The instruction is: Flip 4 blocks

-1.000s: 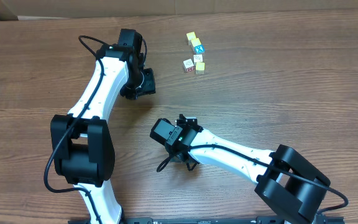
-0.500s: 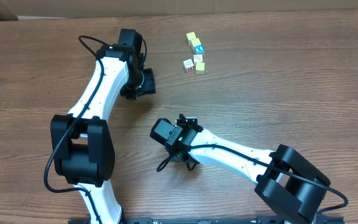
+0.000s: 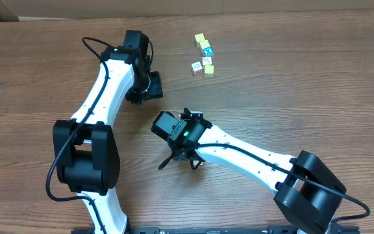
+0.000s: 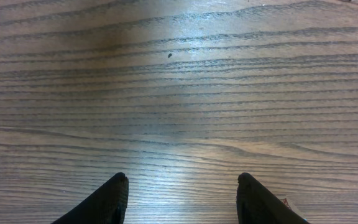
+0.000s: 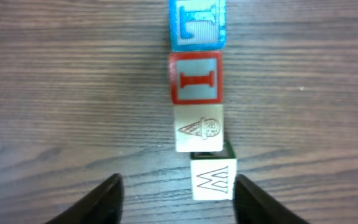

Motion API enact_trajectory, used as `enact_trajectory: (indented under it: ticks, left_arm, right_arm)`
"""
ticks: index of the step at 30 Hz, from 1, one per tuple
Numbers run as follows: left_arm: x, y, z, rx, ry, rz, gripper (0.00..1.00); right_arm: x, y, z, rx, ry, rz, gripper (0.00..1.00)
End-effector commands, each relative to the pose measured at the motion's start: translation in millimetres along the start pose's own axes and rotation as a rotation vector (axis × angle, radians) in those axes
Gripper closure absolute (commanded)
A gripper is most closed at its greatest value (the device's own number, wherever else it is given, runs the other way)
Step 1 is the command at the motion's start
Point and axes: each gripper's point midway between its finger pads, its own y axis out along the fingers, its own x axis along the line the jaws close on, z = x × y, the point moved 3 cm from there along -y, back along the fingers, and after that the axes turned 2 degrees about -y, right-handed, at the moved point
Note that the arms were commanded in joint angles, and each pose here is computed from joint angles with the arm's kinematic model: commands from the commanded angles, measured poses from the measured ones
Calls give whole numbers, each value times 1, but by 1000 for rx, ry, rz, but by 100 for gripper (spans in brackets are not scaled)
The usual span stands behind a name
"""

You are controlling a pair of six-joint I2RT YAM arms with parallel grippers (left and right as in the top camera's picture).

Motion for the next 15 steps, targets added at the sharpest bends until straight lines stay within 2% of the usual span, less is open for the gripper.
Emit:
enact_trajectory:
  ticks: [1, 3, 4, 5, 7, 8, 9, 15]
  left_arm:
    - [2, -5, 2, -6, -12, -12, 51]
    - [2, -5, 3, -4, -12, -13, 51]
    - [2, -5, 2, -5, -12, -13, 51]
    - [2, -5, 2, -6, -12, -12, 51]
    - [2, -5, 2, -5, -12, -13, 50]
    - [2, -5, 3, -5, -12, -13, 50]
    - [2, -5, 3, -4, -12, -13, 50]
    - [2, -5, 3, -5, -9, -13, 50]
  right_arm:
    - [-6, -10, -6, -13, 2, 10, 28]
    - [-11, -10, -6, -6, 11, 29, 27]
    - [-13, -10, -7, -3, 14, 33, 31]
    - [-15, -9, -7, 1, 18, 39, 43]
    - [-20, -9, -6, 22, 32, 49, 81]
    - [-20, -9, -4, 39, 35, 46, 93]
    - [-21, -9, -3, 53, 38, 44, 96]
    - [-31, -1, 8, 107, 70, 70, 96]
